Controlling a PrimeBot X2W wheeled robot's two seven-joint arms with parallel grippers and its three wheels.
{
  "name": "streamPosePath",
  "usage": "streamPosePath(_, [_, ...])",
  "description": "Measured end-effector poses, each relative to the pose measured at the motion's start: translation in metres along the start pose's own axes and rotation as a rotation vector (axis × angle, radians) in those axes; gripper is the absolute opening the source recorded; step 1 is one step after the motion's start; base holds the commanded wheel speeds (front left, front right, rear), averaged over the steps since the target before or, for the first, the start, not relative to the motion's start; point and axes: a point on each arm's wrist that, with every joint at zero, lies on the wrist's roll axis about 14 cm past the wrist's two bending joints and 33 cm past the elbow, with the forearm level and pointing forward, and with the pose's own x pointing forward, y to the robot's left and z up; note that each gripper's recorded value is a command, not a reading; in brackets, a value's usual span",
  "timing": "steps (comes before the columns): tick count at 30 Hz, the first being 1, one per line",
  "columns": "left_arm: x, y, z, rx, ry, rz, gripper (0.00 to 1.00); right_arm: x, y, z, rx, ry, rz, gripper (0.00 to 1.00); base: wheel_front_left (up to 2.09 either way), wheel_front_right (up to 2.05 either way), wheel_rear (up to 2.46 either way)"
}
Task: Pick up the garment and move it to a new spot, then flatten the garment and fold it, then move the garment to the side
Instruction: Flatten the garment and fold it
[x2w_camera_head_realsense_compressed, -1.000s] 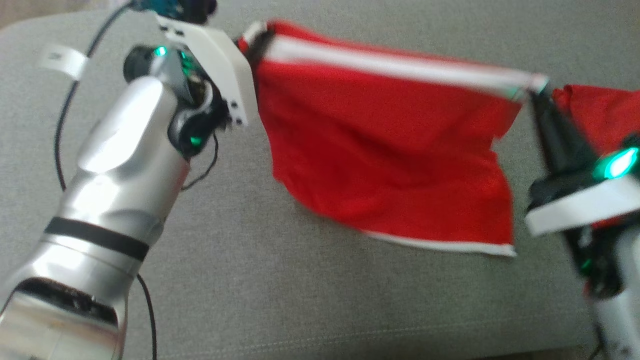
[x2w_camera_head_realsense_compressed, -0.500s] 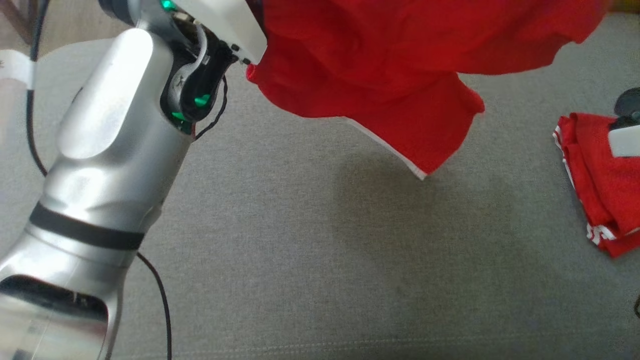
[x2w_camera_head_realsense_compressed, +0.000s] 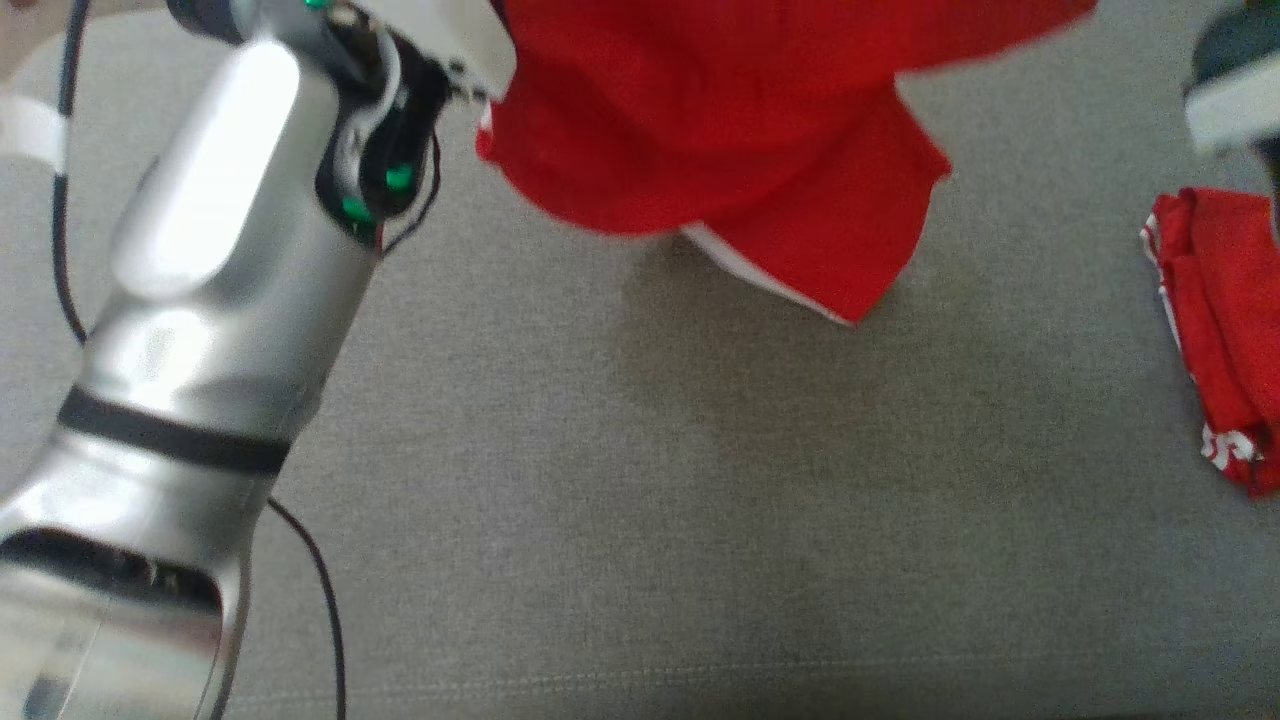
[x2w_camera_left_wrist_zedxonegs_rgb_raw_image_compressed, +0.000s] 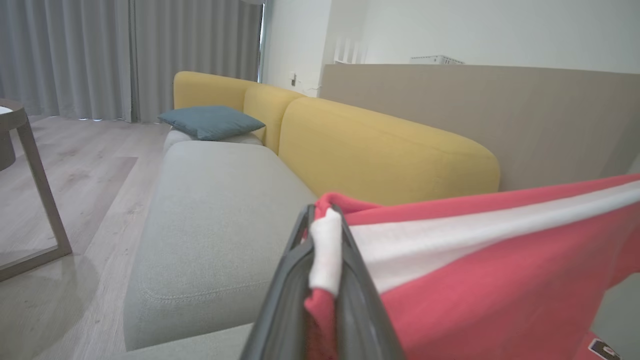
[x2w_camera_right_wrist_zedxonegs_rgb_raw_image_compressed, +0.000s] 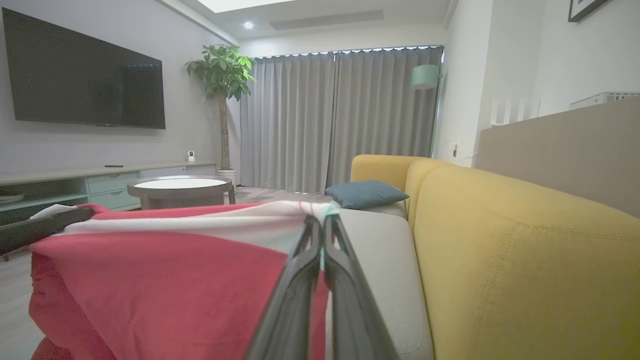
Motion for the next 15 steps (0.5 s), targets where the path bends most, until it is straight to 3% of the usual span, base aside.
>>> streamPosePath(5, [0.029, 0.019, 0.007, -0.020, -0.100, 0.063, 0.00, 0.046, -0.005, 0.010, -0.011, -0.064, 0.010, 0.00, 0.00, 0.00, 0.00])
streamPosePath(10, [0.051, 0.023, 0.021, 0.030, -0.158, 0.064, 0.00, 0.074, -0.005, 0.017, -0.024, -0.135, 0.011, 0.00, 0.00, 0.00, 0.00])
streamPosePath(15, [0.056, 0.039, -0.008, 0.007, -0.121, 0.100, 0.00, 0.086, 0.016, -0.039, 0.027, -0.031, 0.055, 0.00, 0.00, 0.00, 0.00])
